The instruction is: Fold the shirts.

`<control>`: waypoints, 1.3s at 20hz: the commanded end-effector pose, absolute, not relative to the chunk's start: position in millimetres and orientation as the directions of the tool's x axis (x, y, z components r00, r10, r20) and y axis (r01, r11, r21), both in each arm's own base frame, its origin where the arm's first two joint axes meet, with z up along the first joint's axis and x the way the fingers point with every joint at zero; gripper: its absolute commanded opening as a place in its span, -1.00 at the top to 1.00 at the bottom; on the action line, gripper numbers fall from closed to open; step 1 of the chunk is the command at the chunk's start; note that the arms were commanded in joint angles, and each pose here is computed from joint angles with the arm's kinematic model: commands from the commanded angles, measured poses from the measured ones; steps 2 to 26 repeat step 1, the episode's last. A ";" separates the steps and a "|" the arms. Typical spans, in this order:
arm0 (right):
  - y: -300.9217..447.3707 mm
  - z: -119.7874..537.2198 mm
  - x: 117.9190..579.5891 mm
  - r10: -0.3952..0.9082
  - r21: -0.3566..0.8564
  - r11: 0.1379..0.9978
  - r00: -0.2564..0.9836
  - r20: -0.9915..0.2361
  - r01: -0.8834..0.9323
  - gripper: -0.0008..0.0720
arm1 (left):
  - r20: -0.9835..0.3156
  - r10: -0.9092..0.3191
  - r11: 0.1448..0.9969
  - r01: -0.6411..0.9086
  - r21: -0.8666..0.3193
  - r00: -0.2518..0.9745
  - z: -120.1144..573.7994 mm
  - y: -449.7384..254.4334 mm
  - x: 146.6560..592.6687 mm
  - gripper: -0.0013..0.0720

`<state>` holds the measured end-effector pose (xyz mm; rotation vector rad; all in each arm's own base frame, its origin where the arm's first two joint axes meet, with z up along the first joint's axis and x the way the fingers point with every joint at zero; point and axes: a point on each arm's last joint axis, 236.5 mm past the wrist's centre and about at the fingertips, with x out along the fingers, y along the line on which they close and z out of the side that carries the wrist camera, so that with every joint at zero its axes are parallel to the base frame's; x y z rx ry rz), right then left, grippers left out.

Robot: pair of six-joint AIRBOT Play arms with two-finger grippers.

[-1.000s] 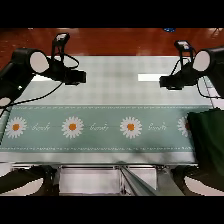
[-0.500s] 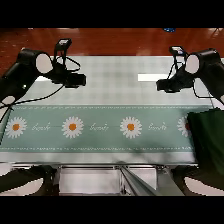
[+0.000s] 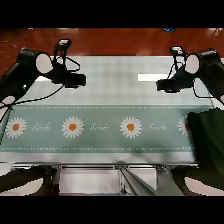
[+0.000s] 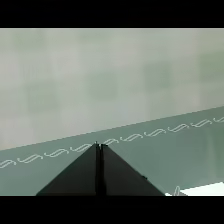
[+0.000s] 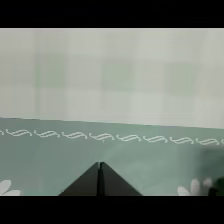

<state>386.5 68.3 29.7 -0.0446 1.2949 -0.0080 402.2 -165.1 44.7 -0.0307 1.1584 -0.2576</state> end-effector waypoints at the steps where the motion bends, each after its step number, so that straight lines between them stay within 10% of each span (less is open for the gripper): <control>1: 68.8 29.5 386.3 -0.031 -0.037 0.999 0.272 -0.962 -0.020 0.89 | -0.902 -0.216 0.970 0.186 -0.156 0.374 44.5 -164.7 402.4 0.92; 26: 68.8 29.5 386.3 -0.031 -0.037 0.999 0.272 -0.962 -0.020 0.89 | -0.902 -0.216 0.970 0.186 -0.156 0.374 44.5 -164.7 402.4 0.92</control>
